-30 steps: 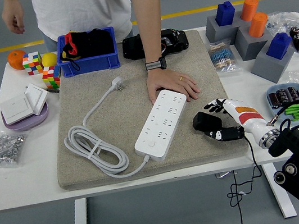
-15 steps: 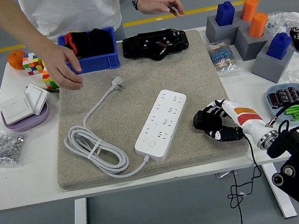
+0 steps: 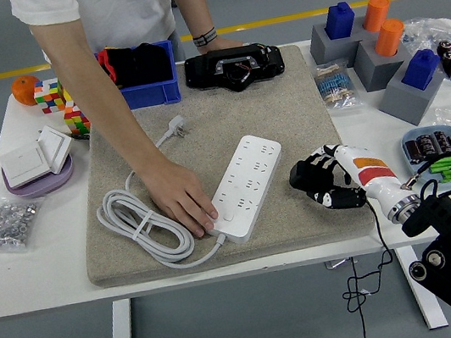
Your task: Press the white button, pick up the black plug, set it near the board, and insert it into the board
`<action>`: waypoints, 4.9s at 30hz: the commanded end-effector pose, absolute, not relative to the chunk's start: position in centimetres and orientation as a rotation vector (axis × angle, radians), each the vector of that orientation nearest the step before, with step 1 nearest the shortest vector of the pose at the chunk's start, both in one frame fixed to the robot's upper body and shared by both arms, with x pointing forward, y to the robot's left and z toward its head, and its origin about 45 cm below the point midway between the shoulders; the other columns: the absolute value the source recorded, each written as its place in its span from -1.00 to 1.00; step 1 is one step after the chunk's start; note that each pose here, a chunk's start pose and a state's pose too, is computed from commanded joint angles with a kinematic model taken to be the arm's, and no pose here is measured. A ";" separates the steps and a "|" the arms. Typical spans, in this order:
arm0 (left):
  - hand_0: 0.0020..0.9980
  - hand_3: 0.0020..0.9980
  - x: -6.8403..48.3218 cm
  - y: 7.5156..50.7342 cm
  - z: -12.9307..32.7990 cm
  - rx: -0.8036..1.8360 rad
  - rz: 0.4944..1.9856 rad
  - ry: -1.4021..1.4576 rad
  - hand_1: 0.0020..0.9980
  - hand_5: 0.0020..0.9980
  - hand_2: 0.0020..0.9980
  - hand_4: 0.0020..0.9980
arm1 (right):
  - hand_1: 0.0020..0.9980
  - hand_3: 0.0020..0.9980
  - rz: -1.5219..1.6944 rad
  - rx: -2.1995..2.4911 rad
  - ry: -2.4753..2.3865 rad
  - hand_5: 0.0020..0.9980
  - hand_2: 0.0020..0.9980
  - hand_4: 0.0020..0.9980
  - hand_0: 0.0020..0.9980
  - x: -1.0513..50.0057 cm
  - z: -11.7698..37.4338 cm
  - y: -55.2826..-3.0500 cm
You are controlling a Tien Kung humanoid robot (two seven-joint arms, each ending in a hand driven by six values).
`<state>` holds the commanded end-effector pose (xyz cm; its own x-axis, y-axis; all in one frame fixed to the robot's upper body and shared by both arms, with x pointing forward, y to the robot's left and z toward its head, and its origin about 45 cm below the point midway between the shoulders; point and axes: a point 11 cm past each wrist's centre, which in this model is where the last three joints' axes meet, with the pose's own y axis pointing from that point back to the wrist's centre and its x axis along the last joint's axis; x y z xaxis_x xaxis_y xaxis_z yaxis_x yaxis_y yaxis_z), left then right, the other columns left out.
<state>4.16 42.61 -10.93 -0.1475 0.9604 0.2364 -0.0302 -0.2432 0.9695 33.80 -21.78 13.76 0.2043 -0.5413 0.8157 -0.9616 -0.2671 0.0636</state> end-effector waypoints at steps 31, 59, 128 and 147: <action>0.42 0.36 4.2 43.1 -10.8 1.295 1.513 1.145 0.33 -0.48 0.17 0.33 | -0.79 -0.17 1.039 1.989 -1.372 -1.00 -0.67 0.34 -0.67 35.4 15.1 -15.3; 0.42 0.36 3.8 42.7 -10.9 1.295 1.507 1.153 0.33 -0.48 0.17 0.33 | -0.80 -0.17 1.049 1.925 -1.342 -1.00 -0.68 0.34 -0.68 35.2 13.4 -15.1; 0.41 0.36 3.6 42.8 -10.9 1.301 1.504 1.156 0.33 -0.48 0.17 0.33 | -0.68 -0.06 1.053 1.943 -1.291 -1.00 -0.56 0.52 -0.59 34.4 12.6 -14.8; 0.41 0.36 3.7 42.6 -11.0 1.293 1.508 1.161 0.33 -0.48 0.17 0.33 | -0.36 0.00 1.027 1.930 -1.284 -1.00 -0.31 0.72 -0.35 34.5 12.4 -14.9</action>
